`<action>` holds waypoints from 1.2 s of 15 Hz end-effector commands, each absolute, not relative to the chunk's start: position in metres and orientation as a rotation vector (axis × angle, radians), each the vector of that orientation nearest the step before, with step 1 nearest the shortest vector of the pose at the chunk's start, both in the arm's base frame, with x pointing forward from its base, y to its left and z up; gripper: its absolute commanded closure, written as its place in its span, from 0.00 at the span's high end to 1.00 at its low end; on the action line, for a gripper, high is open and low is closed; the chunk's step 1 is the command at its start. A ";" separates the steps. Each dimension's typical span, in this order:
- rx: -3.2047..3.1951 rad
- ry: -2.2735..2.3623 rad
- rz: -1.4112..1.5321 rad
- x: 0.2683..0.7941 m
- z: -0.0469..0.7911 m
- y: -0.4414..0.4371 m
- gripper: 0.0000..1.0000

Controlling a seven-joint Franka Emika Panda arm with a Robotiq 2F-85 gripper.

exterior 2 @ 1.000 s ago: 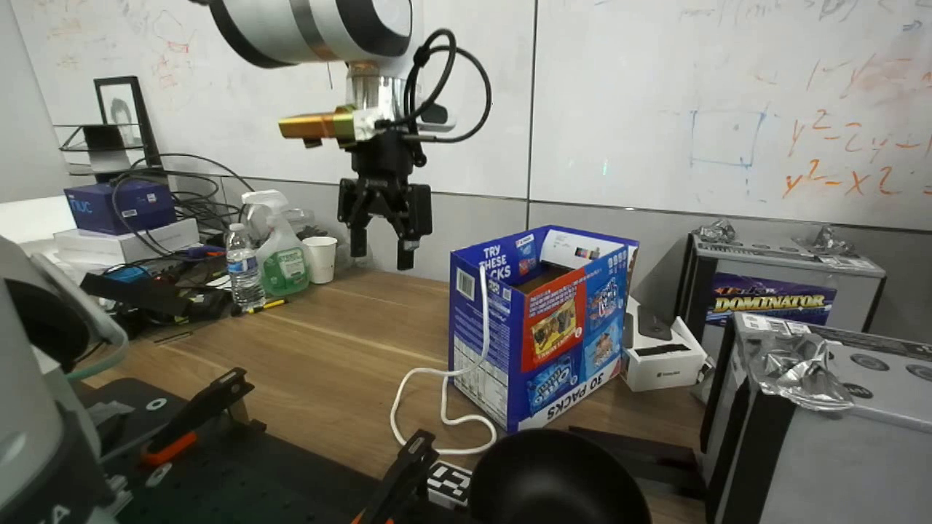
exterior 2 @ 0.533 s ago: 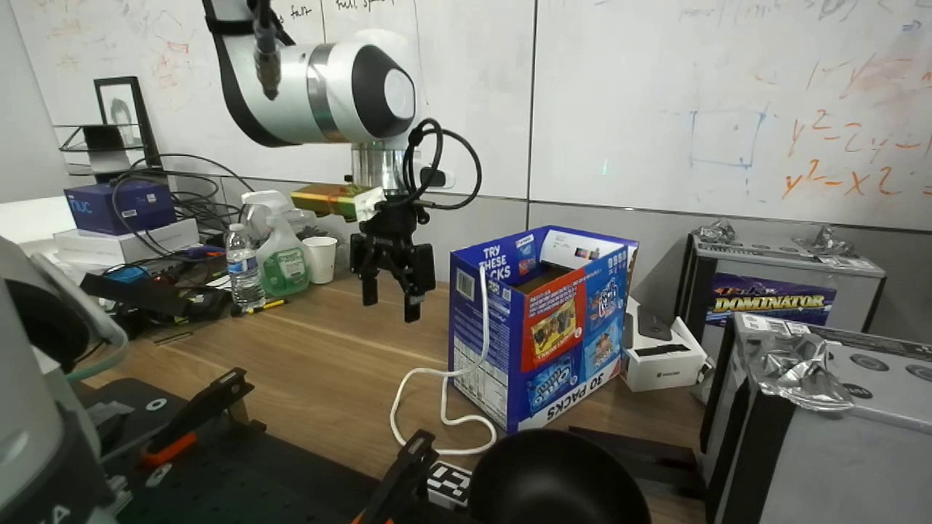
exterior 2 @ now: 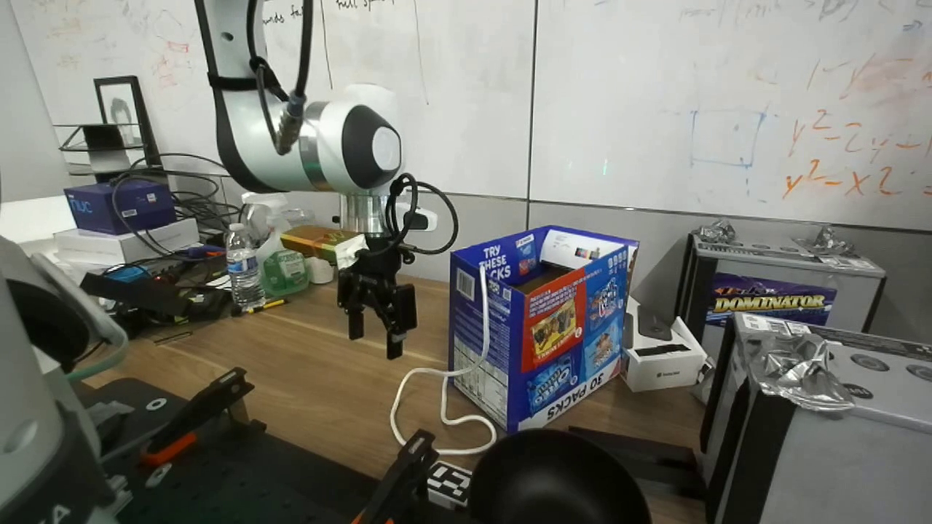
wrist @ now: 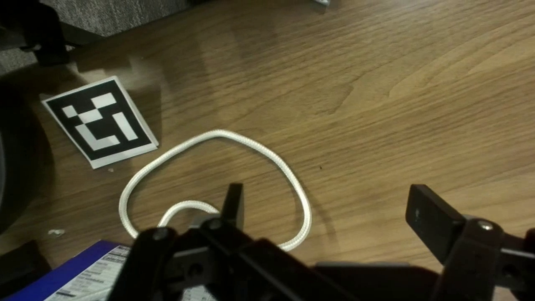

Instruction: Place the white ropes inside the blue box

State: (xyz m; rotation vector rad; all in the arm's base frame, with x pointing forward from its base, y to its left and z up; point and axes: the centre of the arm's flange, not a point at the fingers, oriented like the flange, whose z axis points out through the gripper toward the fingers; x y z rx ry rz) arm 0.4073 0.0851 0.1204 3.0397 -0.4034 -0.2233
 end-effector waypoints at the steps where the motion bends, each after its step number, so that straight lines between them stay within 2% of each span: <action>1: 3.037 -0.443 -0.186 0.412 0.095 0.094 1.00; 18: 3.015 -0.709 -0.041 0.428 0.034 0.073 1.00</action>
